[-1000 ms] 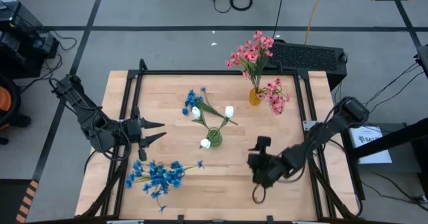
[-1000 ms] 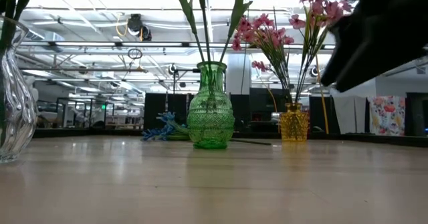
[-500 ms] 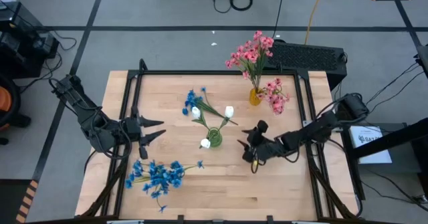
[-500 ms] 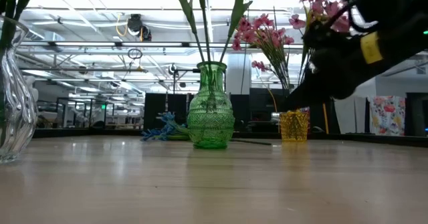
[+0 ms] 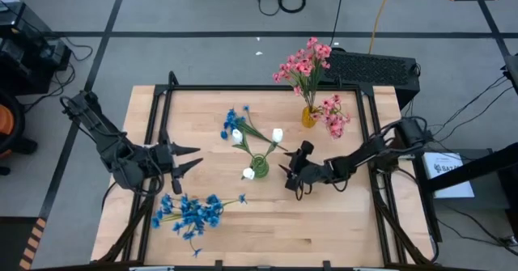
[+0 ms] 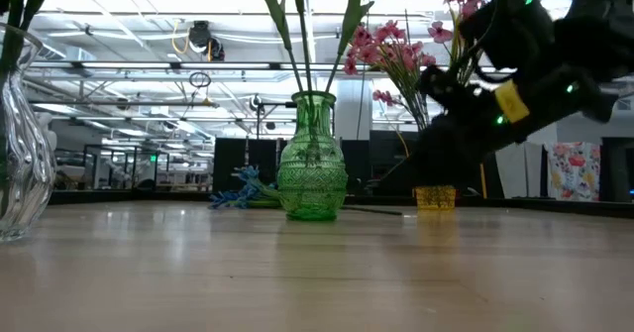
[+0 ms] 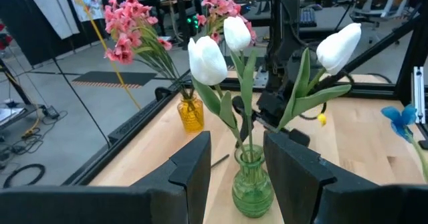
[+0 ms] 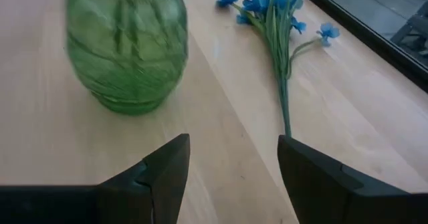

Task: Sort flowers into vase by color
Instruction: Put the blue flowers into the transparent vase

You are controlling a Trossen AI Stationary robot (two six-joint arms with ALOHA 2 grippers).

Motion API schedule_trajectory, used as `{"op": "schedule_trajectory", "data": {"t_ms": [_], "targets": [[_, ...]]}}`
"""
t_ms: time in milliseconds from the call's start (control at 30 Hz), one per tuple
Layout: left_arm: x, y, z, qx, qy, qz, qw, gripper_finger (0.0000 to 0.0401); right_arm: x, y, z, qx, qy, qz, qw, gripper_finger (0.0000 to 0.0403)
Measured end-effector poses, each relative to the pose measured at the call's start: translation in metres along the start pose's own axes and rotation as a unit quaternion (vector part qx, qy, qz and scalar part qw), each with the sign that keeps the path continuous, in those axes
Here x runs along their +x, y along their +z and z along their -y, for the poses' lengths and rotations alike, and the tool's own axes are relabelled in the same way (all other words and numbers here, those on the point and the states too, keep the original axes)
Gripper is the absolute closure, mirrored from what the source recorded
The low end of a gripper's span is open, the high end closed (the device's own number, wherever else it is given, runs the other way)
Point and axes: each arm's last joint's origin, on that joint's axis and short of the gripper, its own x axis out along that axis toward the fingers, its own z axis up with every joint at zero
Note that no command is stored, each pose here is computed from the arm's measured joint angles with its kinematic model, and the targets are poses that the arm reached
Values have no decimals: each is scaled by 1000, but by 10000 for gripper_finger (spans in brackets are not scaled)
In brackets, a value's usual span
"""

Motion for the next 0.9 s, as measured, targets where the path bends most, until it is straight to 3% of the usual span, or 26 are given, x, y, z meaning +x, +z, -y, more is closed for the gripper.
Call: {"op": "schedule_trajectory", "data": {"t_ms": [400, 567, 767, 900], "targets": [[4, -4, 6, 10, 4, -7, 1000, 256, 24, -16, 12, -4, -38, -16, 999, 184], [4, -4, 6, 10, 4, -6, 1000, 256, 31, -13, 20, -31, -1, -17, 999, 197], [4, -4, 6, 10, 4, -6, 1000, 256, 40, -11, 35, -16, -15, -21, 1000, 225], [4, -4, 6, 10, 4, -6, 1000, 256, 46, -11, 44, 9, 9, -29, 1000, 241]]}}
